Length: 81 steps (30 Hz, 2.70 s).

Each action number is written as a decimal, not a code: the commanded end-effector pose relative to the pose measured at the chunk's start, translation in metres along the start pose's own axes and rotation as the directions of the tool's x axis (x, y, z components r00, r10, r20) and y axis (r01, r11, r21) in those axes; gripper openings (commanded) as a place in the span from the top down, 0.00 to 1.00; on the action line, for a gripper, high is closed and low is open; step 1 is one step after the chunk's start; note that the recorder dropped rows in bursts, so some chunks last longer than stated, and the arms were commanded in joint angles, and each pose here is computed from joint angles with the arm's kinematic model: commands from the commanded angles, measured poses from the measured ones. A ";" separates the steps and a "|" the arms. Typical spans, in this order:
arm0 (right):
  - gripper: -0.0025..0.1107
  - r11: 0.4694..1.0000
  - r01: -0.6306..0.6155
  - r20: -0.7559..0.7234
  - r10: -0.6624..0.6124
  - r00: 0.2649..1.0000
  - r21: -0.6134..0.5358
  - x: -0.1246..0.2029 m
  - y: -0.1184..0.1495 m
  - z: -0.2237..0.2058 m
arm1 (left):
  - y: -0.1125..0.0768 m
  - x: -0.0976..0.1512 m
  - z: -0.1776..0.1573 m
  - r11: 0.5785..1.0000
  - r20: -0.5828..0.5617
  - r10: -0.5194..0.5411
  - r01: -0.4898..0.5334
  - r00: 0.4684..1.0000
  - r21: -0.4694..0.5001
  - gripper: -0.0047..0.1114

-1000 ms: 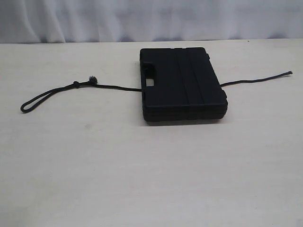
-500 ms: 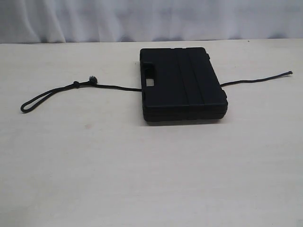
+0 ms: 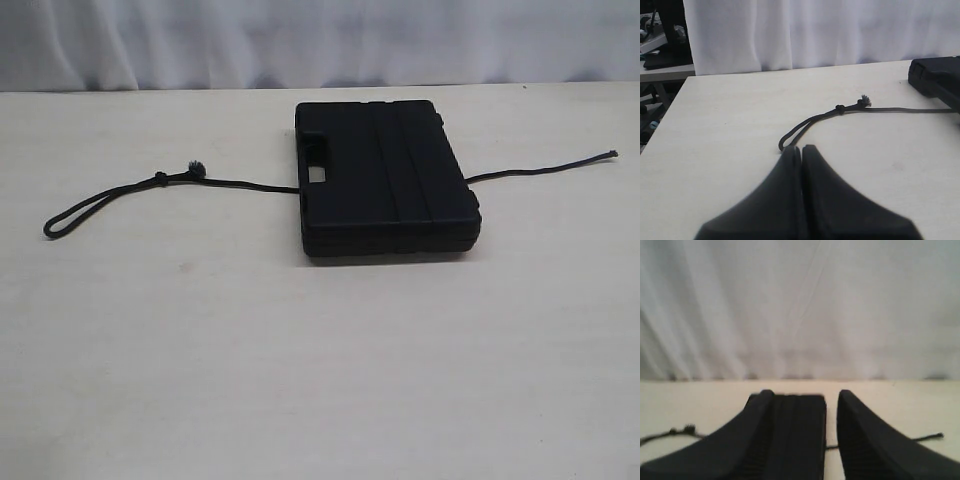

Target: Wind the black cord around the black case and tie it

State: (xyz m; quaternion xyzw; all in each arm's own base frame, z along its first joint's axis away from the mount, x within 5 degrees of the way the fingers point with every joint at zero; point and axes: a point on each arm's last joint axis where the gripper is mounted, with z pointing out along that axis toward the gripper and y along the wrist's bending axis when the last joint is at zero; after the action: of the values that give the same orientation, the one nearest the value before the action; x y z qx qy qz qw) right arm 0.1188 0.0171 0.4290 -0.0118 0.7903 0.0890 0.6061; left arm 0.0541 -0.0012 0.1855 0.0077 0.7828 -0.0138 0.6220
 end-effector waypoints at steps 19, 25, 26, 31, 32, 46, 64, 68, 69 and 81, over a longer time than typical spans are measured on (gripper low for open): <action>0.58 0.935 0.158 -0.436 -0.291 0.852 -0.317 0.055 0.083 0.193 | 0.000 0.000 0.000 1.000 0.005 -0.010 0.010 1.000 0.001 0.96; 0.58 0.927 0.153 -0.519 -0.321 0.792 -0.341 0.085 0.132 0.251 | 0.000 0.000 0.000 1.000 0.005 -0.010 0.010 1.000 0.001 0.96; 0.58 0.928 0.144 -0.539 -0.320 0.779 -0.342 0.088 0.139 0.260 | 0.000 0.000 0.000 1.000 0.005 -0.010 0.010 1.000 0.001 0.96; 0.58 0.921 0.146 -0.599 -0.349 0.721 -0.361 0.103 0.170 0.301 | 0.000 0.000 0.000 1.000 0.005 -0.010 0.010 1.000 0.001 0.96; 0.58 0.921 0.150 -0.605 -0.352 0.714 -0.359 0.106 0.176 0.308 | 0.000 0.000 0.000 1.000 0.005 -0.010 0.010 1.000 0.001 0.96; 0.50 0.967 0.201 -0.713 -0.252 0.654 -0.157 0.157 0.187 0.384 | 0.000 0.000 0.000 1.000 0.005 -0.010 0.010 1.000 0.001 0.96; 0.50 0.951 0.303 -0.648 -0.273 0.711 -0.068 0.199 0.177 0.420 | 0.000 0.000 0.000 1.000 0.005 -0.010 0.010 1.000 0.001 0.96; 0.50 0.948 0.311 -0.660 -0.277 0.699 -0.068 0.207 0.176 0.422 | 0.000 0.000 0.000 1.000 0.005 -0.010 0.010 1.000 0.001 0.96; 0.50 0.947 0.313 -0.663 -0.277 0.695 -0.069 0.209 0.175 0.423 | 0.000 0.000 0.000 1.000 0.005 -0.010 0.010 1.000 0.001 0.96; 0.63 0.944 0.323 -0.683 -0.283 0.673 -0.073 0.227 0.173 0.428 | 0.000 0.000 0.000 1.000 0.005 -0.010 0.010 1.000 0.001 0.96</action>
State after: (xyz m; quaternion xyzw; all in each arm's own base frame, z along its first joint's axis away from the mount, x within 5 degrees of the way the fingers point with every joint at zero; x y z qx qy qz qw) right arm 0.4435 0.2749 0.1261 -0.1588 0.9478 -0.0427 0.2732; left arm 0.0541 -0.0012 0.1855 0.0077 0.7828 -0.0138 0.6220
